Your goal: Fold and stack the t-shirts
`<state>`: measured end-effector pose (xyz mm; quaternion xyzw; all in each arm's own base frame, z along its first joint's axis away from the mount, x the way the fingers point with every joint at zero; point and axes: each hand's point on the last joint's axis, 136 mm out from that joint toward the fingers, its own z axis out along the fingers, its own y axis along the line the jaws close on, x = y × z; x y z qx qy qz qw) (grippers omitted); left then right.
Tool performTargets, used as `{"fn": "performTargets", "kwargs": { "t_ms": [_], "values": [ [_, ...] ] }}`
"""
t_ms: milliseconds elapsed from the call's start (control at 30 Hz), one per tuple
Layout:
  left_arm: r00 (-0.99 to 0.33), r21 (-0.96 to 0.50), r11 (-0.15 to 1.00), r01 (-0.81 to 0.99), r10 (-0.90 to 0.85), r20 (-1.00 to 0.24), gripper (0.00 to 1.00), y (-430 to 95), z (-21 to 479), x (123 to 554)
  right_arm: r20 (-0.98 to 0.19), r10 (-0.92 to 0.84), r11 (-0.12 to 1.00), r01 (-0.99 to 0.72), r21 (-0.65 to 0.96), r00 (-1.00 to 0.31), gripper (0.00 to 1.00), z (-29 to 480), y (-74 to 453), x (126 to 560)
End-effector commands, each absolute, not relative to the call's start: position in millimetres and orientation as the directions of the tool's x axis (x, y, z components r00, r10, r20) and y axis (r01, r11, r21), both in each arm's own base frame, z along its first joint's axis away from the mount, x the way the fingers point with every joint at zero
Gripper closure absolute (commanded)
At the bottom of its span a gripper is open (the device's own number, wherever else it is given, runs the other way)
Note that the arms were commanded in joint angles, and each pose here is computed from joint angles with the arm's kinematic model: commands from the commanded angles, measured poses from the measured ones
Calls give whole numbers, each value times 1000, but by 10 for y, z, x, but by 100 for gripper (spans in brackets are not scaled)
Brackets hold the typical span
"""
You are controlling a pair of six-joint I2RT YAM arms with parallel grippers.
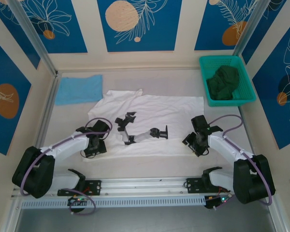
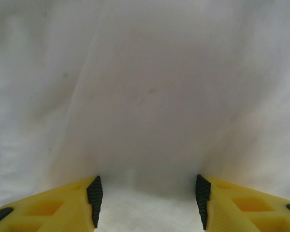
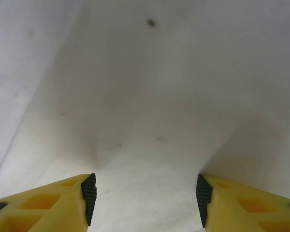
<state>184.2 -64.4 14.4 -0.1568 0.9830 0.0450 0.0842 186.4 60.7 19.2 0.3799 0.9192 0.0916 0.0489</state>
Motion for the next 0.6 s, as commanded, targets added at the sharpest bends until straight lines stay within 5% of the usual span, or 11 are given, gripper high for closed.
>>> {"fn": "performTargets", "kwargs": {
  "t_ms": [0,433,567],
  "values": [
    [-929,86,932,-353,-338,-153,45,-616,-2,1770,-34,774,630,764,143,-632,42,129,474,1799],
    [-939,119,934,-336,-322,-122,42,-661,184,1720,4,802,589,791,163,-598,42,132,442,1631],
    [-950,79,950,-302,-293,-106,38,-806,444,1834,-62,729,675,703,225,-681,38,475,440,1745]
  ]
}}
